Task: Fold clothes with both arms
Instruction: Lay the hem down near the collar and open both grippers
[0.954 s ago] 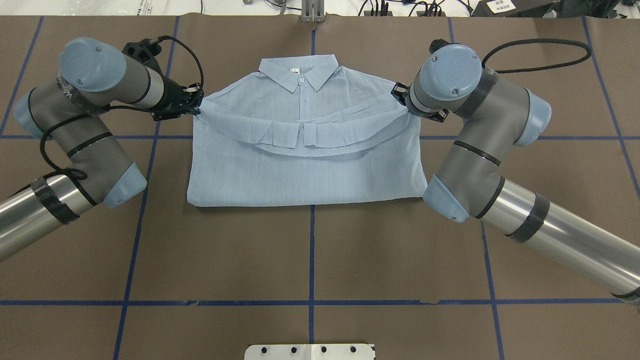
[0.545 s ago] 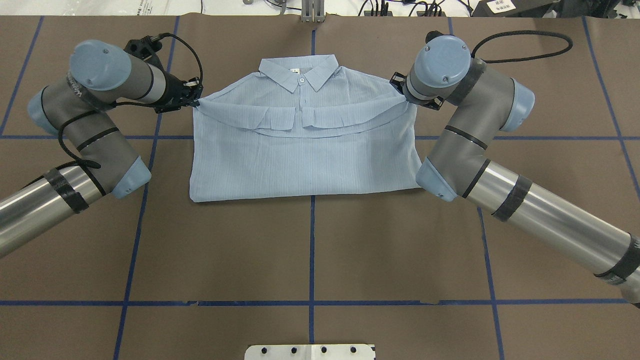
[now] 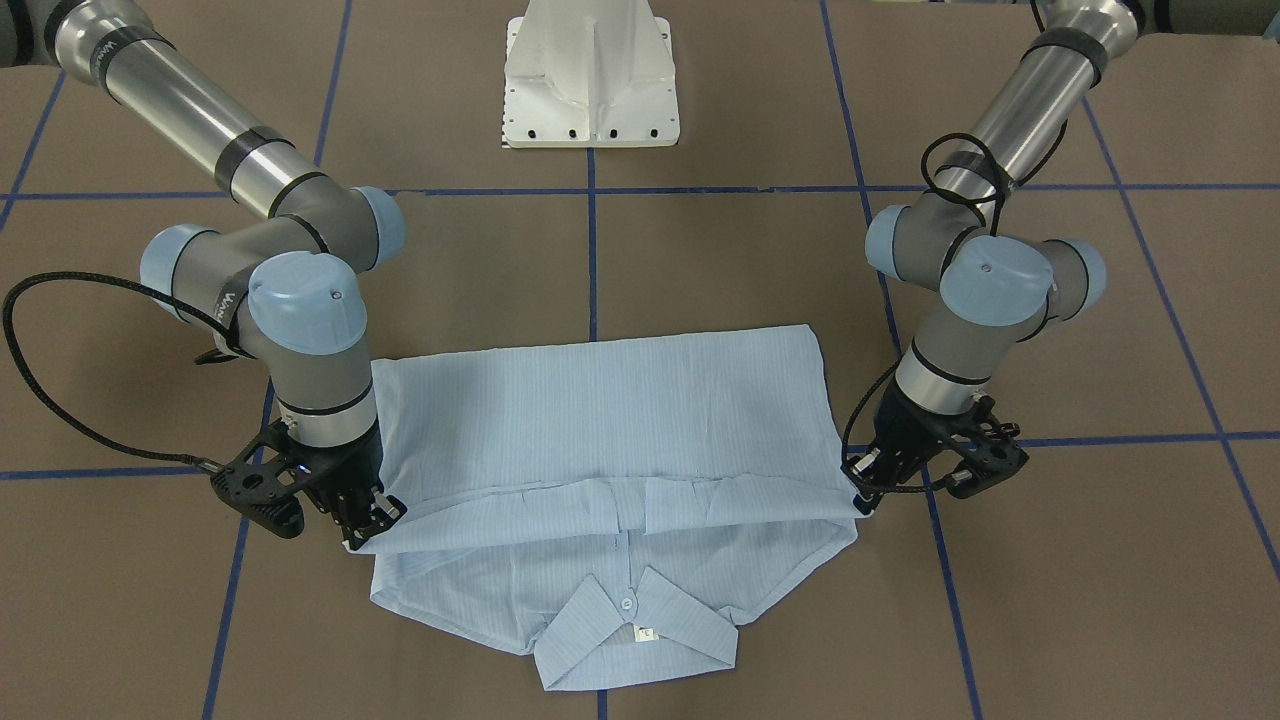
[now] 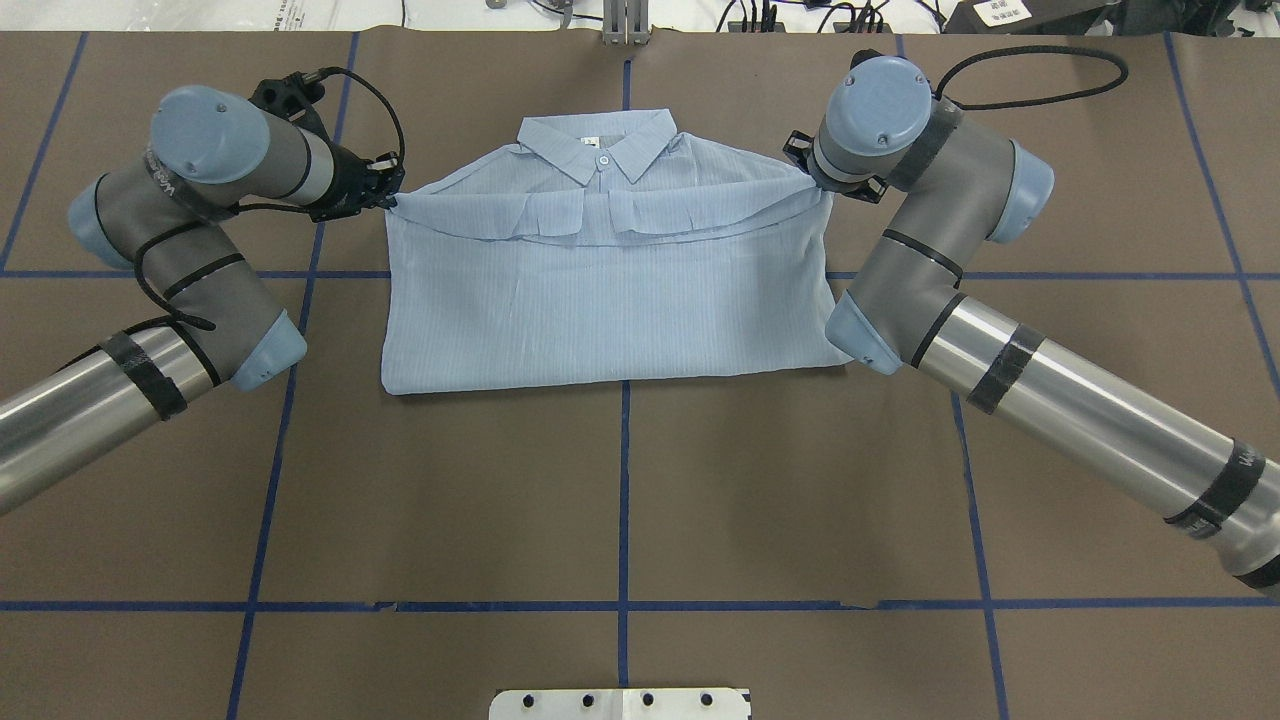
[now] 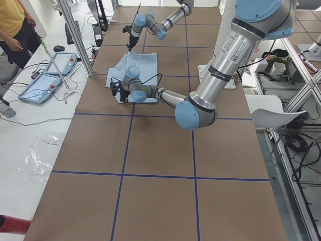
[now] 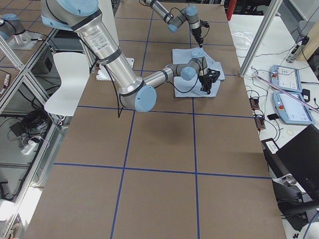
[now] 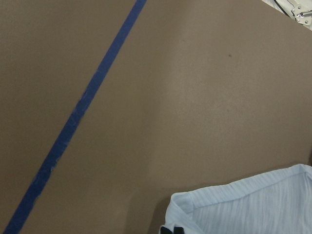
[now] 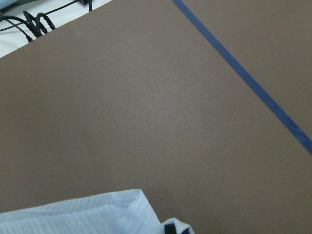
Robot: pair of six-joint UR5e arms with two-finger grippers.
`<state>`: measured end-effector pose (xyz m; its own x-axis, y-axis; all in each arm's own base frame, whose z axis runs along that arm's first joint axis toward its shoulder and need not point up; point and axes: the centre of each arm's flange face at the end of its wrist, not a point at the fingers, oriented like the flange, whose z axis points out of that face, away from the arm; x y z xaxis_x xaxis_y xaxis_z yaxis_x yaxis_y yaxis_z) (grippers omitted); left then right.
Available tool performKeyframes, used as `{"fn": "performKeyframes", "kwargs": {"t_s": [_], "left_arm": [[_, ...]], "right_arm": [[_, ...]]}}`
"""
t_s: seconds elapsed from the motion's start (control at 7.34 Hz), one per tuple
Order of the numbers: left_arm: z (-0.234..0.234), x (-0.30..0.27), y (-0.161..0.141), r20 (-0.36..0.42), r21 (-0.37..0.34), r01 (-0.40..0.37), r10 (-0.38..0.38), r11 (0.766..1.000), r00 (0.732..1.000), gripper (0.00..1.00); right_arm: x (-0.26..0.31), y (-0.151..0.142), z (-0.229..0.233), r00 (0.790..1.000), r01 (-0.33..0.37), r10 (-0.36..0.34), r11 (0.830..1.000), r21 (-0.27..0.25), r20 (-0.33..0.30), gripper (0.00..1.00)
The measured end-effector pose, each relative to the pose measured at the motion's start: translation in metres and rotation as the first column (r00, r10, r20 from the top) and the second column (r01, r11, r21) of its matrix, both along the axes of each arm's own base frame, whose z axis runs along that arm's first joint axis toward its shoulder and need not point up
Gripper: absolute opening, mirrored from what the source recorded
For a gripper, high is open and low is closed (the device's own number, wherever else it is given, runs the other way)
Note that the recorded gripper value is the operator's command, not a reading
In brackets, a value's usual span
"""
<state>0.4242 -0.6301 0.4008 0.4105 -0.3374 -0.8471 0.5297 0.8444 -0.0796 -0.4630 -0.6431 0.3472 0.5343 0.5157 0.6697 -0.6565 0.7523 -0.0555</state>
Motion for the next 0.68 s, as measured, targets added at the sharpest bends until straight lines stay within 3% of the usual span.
{"fn": "performKeyframes", "kwargs": {"t_s": [0.68], "left_arm": [[-0.001,0.006,-0.011,0.013,0.011,0.022,-0.022,1.0,1.0,0.0]], "right_arm": [[-0.009,-0.016,0.005,1.0,-0.004,0.004,1.0,0.003,0.0,0.0]]}}
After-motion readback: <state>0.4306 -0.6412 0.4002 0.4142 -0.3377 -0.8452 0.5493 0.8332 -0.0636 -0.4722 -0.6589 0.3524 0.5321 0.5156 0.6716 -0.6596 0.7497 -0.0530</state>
